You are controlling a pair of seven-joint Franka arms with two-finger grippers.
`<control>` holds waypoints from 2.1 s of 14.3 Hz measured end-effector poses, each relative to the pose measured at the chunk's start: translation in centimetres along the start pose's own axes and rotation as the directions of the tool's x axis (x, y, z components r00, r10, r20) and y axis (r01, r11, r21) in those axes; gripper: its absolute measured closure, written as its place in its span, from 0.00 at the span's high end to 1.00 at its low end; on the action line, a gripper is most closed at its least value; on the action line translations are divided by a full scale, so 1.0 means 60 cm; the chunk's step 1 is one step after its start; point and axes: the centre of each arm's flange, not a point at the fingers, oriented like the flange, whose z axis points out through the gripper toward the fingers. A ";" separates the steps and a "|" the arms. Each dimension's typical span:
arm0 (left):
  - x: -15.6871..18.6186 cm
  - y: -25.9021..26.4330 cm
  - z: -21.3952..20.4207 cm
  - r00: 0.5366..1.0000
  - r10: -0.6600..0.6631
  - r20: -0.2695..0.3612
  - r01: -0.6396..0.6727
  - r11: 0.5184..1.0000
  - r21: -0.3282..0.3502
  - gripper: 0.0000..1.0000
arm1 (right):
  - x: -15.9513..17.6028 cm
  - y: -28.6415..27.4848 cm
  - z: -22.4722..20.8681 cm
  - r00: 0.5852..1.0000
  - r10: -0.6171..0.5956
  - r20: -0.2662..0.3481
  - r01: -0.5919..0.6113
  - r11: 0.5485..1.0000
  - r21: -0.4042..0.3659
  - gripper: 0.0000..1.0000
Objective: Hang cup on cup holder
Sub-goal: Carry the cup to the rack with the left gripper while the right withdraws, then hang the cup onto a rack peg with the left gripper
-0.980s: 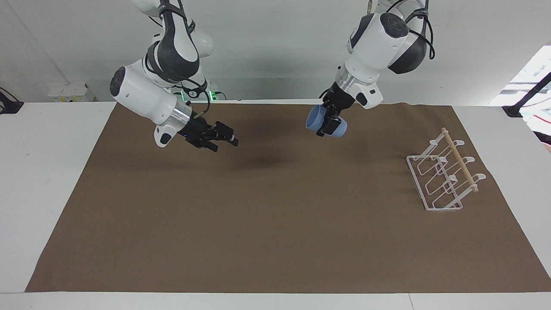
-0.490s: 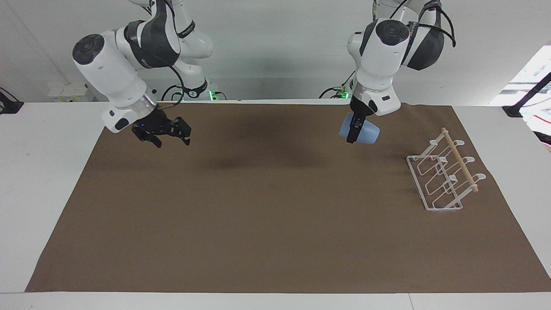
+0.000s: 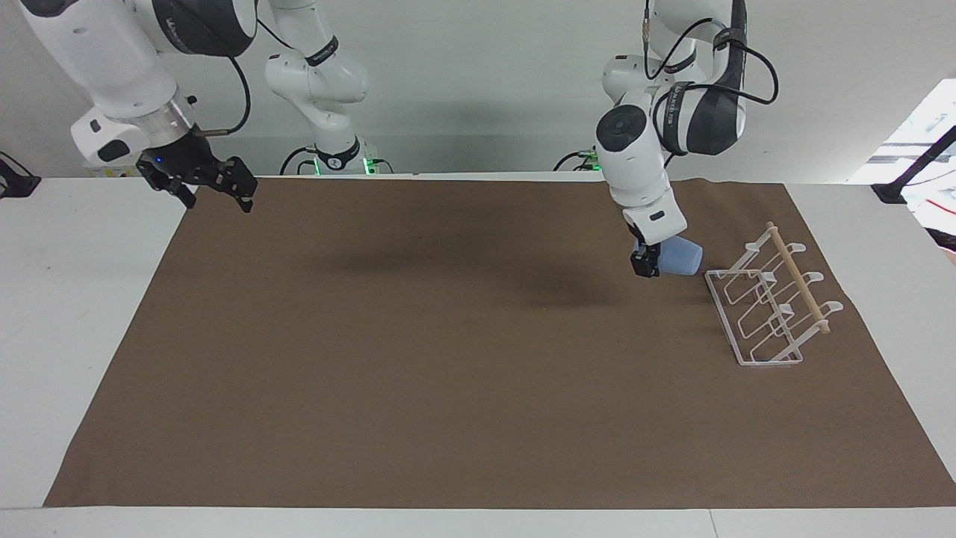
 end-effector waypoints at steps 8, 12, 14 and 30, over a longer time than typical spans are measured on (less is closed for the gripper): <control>0.021 0.084 0.146 0.851 -0.134 -0.508 0.219 0.969 0.112 0.81 | -0.007 -0.005 0.010 0.999 -0.024 0.042 0.024 1.000 -0.010 1.00; 0.077 0.100 0.183 0.792 -0.216 -0.570 0.318 0.944 0.084 0.81 | -0.006 -0.004 0.014 0.999 -0.024 0.048 0.024 1.000 -0.011 0.99; 0.084 0.098 0.191 0.784 -0.233 -0.575 0.337 0.938 0.079 0.81 | -0.006 -0.003 0.015 0.999 -0.023 0.049 0.024 1.000 -0.016 1.00; 0.063 0.096 0.301 0.751 -0.244 -0.614 0.389 0.914 0.113 0.81 | -0.006 -0.006 0.018 0.998 -0.027 0.052 0.028 0.999 -0.019 1.00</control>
